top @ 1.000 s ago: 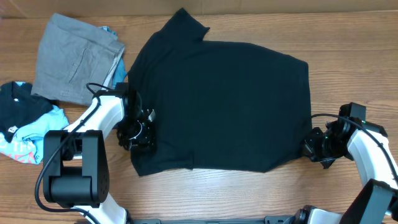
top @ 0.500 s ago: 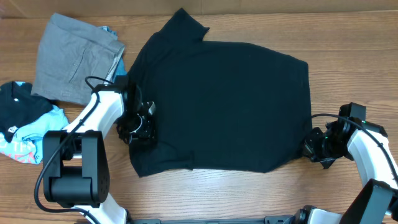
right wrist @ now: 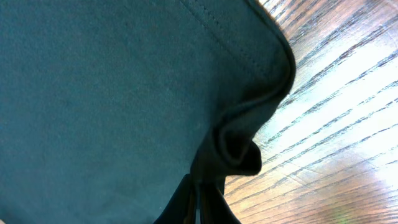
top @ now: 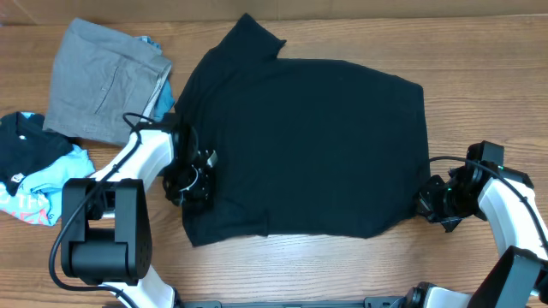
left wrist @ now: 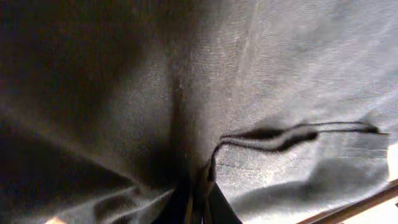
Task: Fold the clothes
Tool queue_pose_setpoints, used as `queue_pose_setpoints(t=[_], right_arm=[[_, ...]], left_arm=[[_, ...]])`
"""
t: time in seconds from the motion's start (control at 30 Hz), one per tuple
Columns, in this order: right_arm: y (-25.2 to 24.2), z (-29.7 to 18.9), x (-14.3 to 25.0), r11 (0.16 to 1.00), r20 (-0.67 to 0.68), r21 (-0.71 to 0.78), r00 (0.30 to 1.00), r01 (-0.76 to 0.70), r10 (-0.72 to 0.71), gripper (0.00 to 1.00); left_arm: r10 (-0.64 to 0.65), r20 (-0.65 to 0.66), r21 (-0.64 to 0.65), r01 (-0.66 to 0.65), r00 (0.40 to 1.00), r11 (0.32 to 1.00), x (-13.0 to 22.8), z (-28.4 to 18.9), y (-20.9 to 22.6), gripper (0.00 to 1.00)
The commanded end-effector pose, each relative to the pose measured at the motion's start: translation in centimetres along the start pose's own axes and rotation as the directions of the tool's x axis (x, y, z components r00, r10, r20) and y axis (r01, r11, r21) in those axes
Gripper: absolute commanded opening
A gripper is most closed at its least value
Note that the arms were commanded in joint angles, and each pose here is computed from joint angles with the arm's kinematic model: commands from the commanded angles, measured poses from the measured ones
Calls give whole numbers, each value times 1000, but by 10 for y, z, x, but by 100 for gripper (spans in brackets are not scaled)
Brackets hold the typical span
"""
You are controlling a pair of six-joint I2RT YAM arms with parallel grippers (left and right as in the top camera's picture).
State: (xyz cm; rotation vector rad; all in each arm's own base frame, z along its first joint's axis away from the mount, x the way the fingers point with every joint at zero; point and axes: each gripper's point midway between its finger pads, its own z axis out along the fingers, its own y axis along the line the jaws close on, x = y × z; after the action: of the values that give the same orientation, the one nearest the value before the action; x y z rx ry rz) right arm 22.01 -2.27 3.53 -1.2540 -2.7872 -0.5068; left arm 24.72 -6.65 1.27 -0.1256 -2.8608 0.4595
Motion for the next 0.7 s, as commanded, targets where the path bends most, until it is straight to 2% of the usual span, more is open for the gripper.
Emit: queue_pose_setpoints(t=[0.0,0.17,0.27,0.4,0.6,0.67], right_arm=[[7,-7,-5,1000,26,-19,999,23,-22,4],[8,-7,-6,999,30,-21,999,24,-23,4],[8,-7,-6,999,30,-21,999,24,-24,4],[8,-7,-6,1000,29,-20,999,24,-23,4],[8,-7,-6,999,29,-21,999,24,-23,4],[8,-7,-6,999,29,-21,999,24,-23,4]], left_arm=[[20,39,10,-20,999,1000,-17,-16,-6,4],[24,54,6,-24,998,1000,-26,-46,-14,4],[23,51,6,-23,998,1000,-26,-62,-19,26],[36,34,6,-36,999,999,-23,-57,-20,44],[52,9,-2,-52,999,999,-14,-28,-17,51],[52,7,-7,-52,999,999,-12,-16,-13,50]])
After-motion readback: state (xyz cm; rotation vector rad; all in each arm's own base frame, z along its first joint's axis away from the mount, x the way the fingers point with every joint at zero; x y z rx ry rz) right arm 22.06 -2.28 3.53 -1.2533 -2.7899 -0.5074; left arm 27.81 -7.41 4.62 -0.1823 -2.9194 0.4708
